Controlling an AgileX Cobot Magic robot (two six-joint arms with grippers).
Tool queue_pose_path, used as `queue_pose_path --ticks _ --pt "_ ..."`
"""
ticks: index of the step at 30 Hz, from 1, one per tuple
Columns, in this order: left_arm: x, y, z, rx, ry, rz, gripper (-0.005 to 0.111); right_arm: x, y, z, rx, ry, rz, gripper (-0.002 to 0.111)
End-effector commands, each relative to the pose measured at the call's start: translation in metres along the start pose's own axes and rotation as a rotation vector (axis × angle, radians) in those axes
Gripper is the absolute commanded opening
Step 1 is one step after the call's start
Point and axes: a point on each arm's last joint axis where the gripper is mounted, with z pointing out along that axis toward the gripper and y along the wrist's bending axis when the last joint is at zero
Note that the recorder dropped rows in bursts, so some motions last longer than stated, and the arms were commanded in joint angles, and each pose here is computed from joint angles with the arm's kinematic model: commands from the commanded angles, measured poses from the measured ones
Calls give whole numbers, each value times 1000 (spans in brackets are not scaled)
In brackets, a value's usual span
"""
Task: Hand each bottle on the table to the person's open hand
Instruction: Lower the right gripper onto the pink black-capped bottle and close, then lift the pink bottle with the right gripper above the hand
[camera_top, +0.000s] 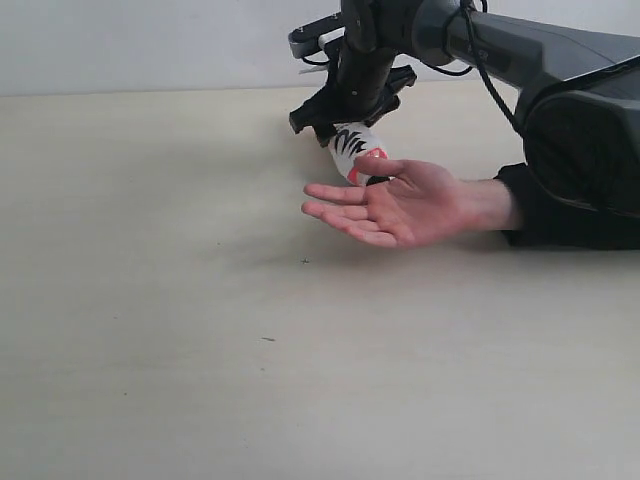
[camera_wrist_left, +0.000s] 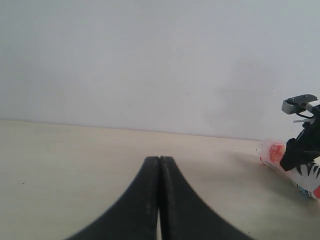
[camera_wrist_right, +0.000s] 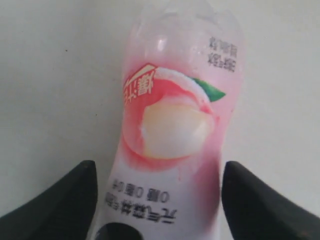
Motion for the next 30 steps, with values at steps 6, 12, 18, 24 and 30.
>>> queue_pose_path --ticks 6,12,18,24,30 --pt "0 0 -1 7 -4 -1 0 4 2 8 -30 33 17 62" --pt "0 0 -1 7 -4 -1 0 4 1 8 -25 29 14 29" --pt "0 0 -1 7 -4 -1 0 -4 1 2 -29 -39 18 0" --pt "0 0 -1 7 -4 -1 0 -30 -4 -49 -32 -174 36 0" --pt "0 0 -1 7 -4 -1 0 -44 -12 -121 -21 -248 30 0"
